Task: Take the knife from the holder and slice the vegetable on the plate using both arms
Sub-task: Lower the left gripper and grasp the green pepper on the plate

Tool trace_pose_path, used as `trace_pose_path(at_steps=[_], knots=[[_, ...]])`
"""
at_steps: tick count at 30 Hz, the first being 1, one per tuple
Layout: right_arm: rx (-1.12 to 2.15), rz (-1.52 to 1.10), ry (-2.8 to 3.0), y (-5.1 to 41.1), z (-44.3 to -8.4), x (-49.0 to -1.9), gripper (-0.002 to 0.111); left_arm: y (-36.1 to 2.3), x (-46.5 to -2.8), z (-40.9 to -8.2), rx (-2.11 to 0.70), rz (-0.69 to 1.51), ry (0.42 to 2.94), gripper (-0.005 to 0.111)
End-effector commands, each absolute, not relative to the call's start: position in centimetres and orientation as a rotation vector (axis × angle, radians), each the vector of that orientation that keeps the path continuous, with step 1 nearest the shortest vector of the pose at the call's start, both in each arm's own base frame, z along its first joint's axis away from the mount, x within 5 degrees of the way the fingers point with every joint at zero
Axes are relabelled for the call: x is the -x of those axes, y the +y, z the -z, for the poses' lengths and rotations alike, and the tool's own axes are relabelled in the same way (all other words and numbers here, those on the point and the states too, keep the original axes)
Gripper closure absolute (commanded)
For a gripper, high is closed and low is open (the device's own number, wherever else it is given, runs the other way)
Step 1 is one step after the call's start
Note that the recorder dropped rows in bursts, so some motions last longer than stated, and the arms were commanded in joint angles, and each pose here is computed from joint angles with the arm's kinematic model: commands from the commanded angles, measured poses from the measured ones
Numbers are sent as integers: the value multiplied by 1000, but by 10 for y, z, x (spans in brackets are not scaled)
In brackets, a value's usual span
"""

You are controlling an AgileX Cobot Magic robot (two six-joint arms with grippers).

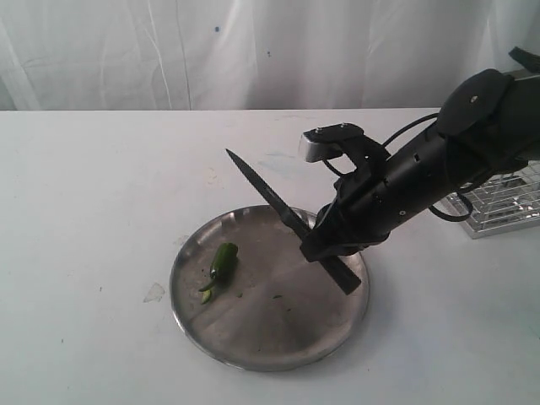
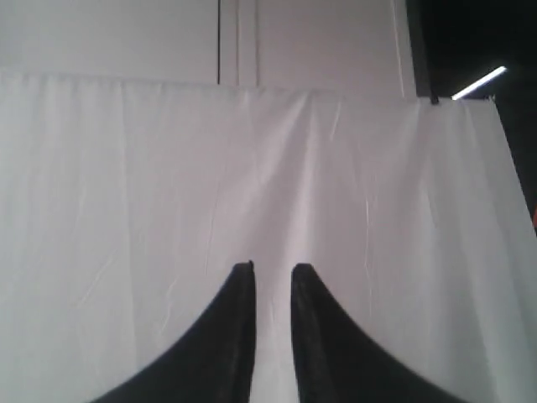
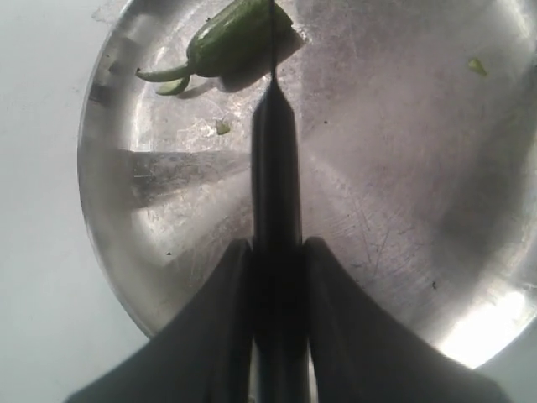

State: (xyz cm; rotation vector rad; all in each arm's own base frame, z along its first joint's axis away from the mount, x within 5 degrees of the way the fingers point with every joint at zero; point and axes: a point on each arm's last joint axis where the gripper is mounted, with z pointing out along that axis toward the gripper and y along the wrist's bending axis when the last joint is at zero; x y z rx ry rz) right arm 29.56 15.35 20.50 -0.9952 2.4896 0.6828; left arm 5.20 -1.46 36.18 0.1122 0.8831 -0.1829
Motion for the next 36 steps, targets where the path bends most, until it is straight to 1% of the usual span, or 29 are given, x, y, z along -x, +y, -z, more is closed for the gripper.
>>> trace_pose_path(at_steps=[1, 2, 3, 6, 9, 11, 14, 15, 17, 19, 21, 22, 25, 28, 30, 31, 33, 36], knots=[[990, -704, 2491, 154, -207, -294, 108, -22, -95, -363, -263, 47, 1083, 85], [990, -704, 2491, 154, -207, -294, 108, -20, -114, -353, -240, 38, 1235, 87], [990, -704, 2491, 154, -207, -294, 108, -19, -123, -348, -222, 39, 1310, 90], [997, -722, 2502, 155, -207, -293, 108, -16, -150, -331, -150, 49, 1542, 106], [1007, -711, 2502, 154, -206, -293, 108, -14, -173, -313, -147, -2, 1732, 107], [1008, -703, 2500, 154, -206, -293, 108, -12, -188, -297, -193, -79, 1877, 107], [1028, -655, 2494, 152, -205, -295, 108, -22, -207, -276, -257, -99, 2063, 107], [1031, -641, 2499, 151, -205, -295, 108, -29, -213, -270, -301, -112, 2124, 107], [1007, -595, 2523, 148, -203, -296, 108, -49, -221, -265, -499, -181, 2224, 107], [950, -539, 2556, 145, -202, -299, 108, -73, -226, -262, -707, -259, 2341, 107], [901, -508, 2586, 142, -201, -300, 108, -95, -230, -263, -856, -284, 2438, 107], [899, -500, 2591, 142, -201, -300, 108, -107, -233, -262, -927, -267, 2478, 107], [916, -486, 2606, 141, -200, -299, 108, -141, -240, -254, -1040, -78, 2524, 107], [918, -405, 2648, 135, -197, -299, 108, -161, -252, -234, -1116, 37, 2521, 107], [874, -298, 2700, 128, -195, -300, 108, -166, -259, -219, -1145, 30, 2520, 102], [851, -256, 2717, 125, -194, -300, 108, -169, -262, -212, -1149, 30, 2525, 97], [800, -189, 2739, 121, -194, -302, 108, -172, -268, -201, -1150, 33, 2522, 83], [774, -187, 2738, 121, -194, -303, 108, -178, -276, -190, -1094, 56, 2507, 54]])
